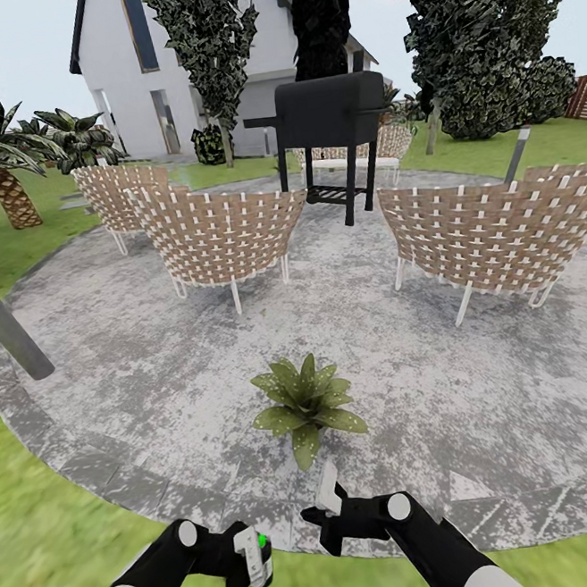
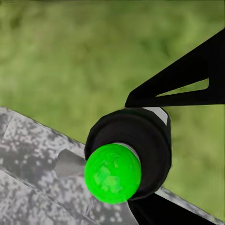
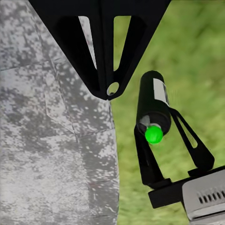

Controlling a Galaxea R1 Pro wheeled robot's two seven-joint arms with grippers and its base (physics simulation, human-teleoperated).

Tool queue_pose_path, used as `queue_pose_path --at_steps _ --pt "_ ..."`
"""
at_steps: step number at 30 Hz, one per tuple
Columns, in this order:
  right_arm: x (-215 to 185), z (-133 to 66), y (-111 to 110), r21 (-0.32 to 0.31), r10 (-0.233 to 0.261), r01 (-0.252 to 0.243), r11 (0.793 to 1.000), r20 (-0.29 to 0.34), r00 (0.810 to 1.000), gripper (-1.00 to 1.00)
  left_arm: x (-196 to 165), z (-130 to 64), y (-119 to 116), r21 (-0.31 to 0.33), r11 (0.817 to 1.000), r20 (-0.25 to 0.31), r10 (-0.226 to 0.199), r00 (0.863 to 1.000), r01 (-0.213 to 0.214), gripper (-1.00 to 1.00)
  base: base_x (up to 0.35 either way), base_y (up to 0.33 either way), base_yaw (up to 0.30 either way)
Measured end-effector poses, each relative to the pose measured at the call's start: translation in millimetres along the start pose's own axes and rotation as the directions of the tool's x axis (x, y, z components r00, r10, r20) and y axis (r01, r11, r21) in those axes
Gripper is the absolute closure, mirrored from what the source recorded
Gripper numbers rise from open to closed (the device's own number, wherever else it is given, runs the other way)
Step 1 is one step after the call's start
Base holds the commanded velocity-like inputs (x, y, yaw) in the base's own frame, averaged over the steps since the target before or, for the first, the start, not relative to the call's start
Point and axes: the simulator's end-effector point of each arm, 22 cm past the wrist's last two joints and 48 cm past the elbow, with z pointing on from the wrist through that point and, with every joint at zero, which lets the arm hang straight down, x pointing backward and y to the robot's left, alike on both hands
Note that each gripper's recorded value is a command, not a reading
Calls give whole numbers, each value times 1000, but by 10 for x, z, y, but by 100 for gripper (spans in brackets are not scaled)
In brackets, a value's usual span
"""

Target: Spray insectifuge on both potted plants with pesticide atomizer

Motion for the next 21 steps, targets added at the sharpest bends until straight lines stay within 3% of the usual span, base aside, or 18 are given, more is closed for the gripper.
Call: queue_pose_path --at_steps 21 --pt "5 0 2 -1 0 0 1000 -1 1000 100 -547 144 -4 1 1000 86 3 996 -3 100 0 0 0"
